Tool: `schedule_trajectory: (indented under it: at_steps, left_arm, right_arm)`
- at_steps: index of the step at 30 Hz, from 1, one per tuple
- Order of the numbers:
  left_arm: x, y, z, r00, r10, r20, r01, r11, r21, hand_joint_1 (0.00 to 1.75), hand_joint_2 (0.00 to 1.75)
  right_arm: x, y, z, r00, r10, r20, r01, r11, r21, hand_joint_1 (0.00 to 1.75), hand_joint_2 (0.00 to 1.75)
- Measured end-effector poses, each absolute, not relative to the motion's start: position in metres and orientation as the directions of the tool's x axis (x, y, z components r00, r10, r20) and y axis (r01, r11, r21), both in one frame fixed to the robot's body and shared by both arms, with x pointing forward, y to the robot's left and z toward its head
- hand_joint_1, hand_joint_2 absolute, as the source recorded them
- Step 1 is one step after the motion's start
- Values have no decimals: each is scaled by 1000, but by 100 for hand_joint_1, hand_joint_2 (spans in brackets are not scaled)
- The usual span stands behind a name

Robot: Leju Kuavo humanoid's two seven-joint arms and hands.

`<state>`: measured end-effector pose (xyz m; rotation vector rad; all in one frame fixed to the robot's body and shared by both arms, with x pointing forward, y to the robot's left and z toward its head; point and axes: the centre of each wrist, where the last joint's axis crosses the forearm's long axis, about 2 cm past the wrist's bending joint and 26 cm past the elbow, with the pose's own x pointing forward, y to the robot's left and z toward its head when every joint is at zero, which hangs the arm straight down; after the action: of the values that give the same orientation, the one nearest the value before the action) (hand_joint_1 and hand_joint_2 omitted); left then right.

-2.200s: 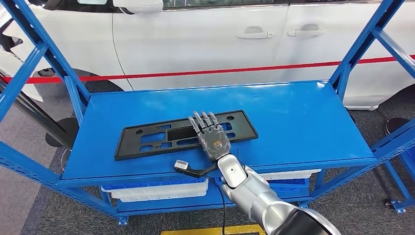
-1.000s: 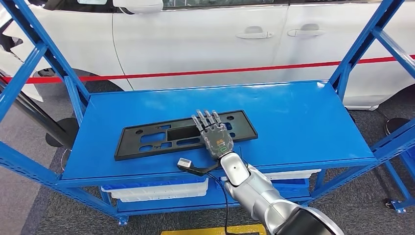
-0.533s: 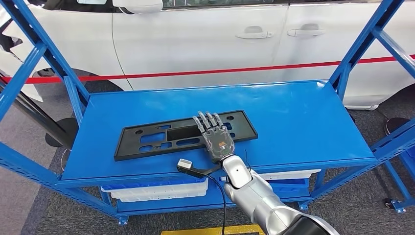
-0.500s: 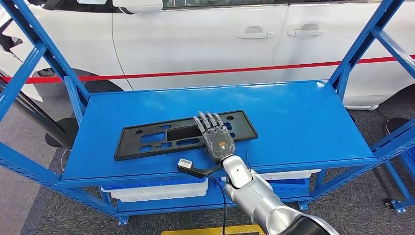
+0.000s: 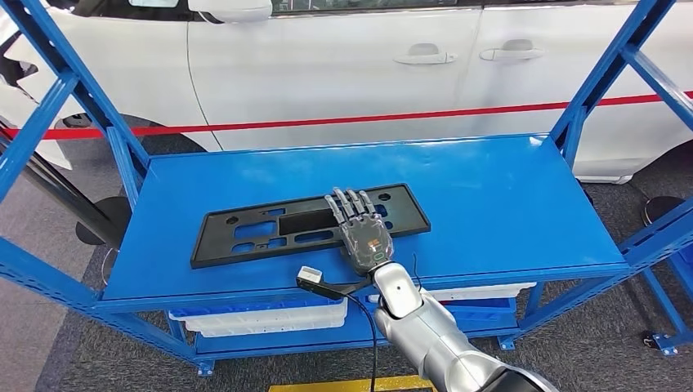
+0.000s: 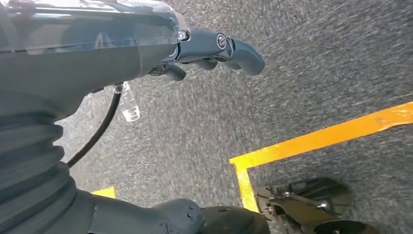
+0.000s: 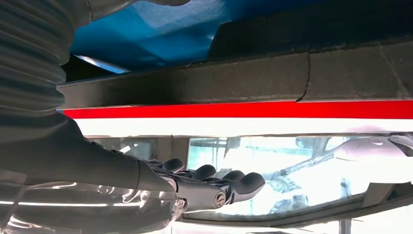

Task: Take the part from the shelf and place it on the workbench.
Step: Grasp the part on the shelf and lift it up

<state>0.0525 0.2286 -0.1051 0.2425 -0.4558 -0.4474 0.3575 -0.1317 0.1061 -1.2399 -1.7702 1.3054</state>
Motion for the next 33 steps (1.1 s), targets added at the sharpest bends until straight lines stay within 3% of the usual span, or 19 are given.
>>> schedule_trajectory:
  at_steps: [33]
  left_arm:
    - [53, 229, -105, 798, -475, 370, 372, 873, 316, 0, 175]
  right_arm:
    - [370, -137, 108, -286, 941, -183, 326, -84, -942, 0, 175]
